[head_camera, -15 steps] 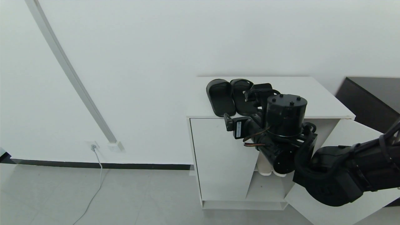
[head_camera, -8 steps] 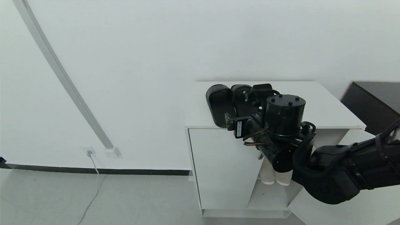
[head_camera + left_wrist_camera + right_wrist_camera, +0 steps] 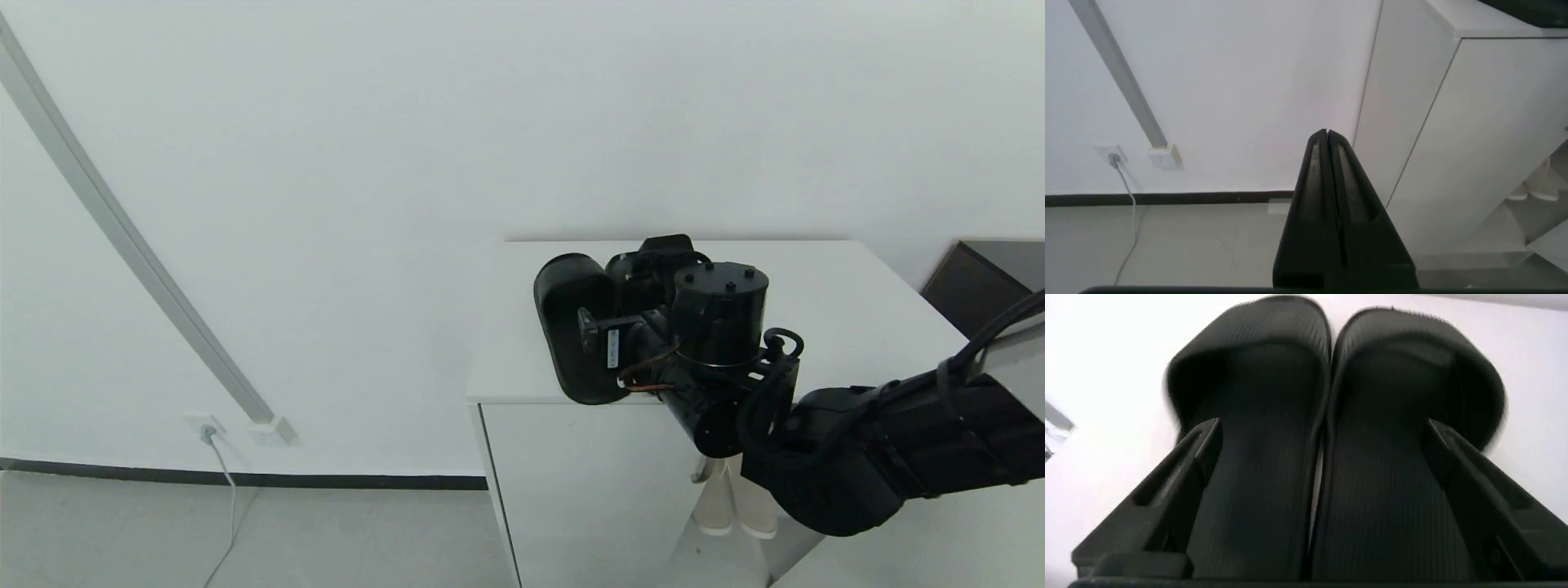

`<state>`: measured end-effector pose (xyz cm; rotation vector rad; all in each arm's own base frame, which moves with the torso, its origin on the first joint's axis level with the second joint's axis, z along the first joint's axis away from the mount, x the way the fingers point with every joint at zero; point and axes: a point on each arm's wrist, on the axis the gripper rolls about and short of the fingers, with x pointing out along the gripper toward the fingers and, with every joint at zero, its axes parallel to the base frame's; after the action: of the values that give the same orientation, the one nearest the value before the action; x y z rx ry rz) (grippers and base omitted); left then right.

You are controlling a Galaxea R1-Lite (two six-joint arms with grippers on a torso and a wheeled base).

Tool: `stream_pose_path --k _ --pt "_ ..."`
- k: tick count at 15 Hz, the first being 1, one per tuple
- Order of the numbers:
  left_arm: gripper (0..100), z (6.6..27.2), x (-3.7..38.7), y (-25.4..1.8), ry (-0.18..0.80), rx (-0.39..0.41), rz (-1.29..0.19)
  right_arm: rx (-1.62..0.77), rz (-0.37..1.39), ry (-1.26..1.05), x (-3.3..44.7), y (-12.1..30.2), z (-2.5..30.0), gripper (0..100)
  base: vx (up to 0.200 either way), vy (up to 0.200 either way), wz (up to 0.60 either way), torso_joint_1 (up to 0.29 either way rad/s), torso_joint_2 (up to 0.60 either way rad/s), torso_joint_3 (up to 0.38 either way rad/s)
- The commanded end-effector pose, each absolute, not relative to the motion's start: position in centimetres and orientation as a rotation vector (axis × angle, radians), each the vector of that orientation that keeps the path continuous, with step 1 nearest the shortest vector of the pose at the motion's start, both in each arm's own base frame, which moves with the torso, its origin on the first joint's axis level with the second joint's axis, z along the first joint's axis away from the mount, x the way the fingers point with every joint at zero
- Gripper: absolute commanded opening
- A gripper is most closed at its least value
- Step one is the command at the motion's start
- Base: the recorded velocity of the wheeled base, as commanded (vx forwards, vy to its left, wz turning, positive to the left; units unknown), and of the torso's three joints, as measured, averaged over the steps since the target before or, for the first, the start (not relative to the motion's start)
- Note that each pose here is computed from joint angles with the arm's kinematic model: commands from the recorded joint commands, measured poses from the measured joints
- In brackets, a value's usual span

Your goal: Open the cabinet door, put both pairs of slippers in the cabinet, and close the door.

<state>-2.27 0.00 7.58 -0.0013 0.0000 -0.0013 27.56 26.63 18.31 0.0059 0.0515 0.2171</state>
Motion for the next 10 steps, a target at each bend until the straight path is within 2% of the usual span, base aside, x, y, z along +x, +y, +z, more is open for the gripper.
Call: stream_pose_path --k 1,4,10 --pt "0 7.6 -2.3 0.0 -0.002 -0.002 -0.002 -0.005 0.216 0.064 28.0 27.1 17.4 100 0.0 0.0 0.0 0.0 0.0 0.0" --pt "0 7.6 -2.3 0.0 -0.002 -0.003 -0.002 -0.007 0.189 0.068 29.7 27.1 16.3 100 0.0 0.0 0.0 0.0 0.0 0.0" --pt "0 7.6 -2.3 0.0 0.0 -0.003 -0.002 0.004 0.153 0.045 32.4 27.4 16.4 100 0.0 0.0 0.0 0.0 0.0 0.0"
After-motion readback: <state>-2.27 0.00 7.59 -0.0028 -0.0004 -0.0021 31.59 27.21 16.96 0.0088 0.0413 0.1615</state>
